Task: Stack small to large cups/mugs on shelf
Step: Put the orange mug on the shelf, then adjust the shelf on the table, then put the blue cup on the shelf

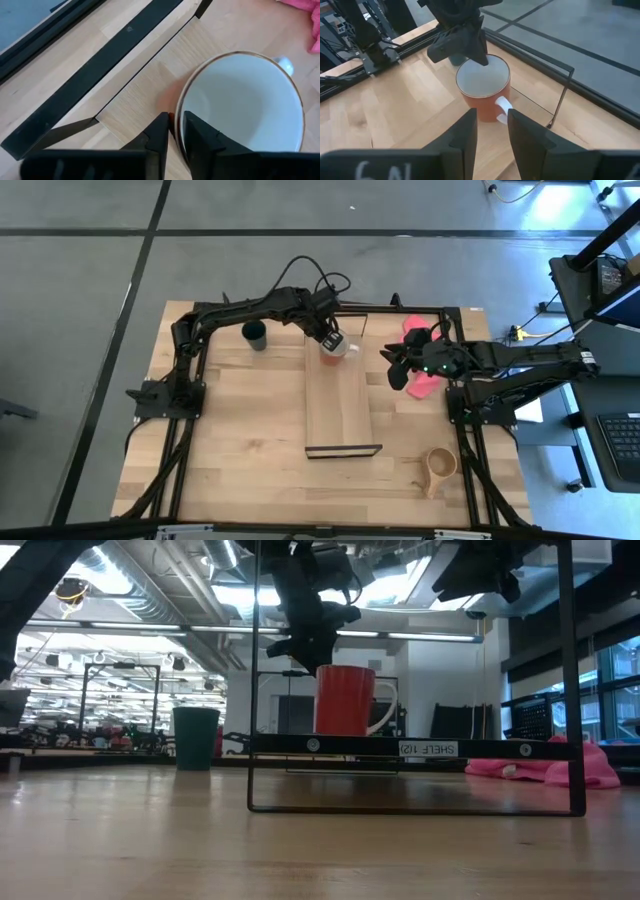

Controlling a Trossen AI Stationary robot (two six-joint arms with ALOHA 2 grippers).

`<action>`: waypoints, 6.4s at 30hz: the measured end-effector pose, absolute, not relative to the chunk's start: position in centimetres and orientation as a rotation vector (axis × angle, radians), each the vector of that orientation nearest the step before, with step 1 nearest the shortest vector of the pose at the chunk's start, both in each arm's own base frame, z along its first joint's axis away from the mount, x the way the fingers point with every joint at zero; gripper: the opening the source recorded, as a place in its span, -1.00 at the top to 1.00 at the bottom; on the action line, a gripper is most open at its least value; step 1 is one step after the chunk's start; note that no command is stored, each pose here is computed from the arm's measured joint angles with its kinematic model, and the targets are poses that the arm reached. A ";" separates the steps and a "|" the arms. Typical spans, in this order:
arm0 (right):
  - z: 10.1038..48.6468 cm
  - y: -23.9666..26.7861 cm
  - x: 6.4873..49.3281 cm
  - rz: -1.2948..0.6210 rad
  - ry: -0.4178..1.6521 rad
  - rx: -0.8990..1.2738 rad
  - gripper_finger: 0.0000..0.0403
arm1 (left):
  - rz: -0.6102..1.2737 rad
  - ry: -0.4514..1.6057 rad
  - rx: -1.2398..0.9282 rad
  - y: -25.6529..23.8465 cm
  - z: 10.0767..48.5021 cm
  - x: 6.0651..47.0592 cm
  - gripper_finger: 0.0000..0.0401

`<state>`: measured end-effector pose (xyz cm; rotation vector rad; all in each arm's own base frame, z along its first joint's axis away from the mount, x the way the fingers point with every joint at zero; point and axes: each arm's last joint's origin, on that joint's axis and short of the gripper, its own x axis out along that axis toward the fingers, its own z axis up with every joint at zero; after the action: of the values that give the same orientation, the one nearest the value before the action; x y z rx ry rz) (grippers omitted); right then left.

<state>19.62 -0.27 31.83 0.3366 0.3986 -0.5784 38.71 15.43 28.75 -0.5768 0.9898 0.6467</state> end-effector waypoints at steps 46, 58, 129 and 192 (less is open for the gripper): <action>31.4 -0.1 19.7 -0.485 0.437 0.606 0.45 | 0.490 1.056 -0.454 1.6 33.7 34.4 0.73; 25.5 -1.5 19.9 -0.429 0.962 0.771 0.45 | 0.499 0.851 -0.779 -0.4 27.6 28.1 0.73; 27.2 -4.1 22.1 -0.383 0.490 0.481 0.45 | 0.505 0.678 -0.718 0.4 26.7 22.4 0.73; 33.0 -8.5 19.8 -0.744 0.391 0.635 0.45 | 0.884 1.188 -0.666 21.6 27.3 17.7 0.48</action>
<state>19.77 -8.52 32.96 0.6354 0.3915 -0.7444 17.75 21.63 27.29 -0.6662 1.1878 0.8843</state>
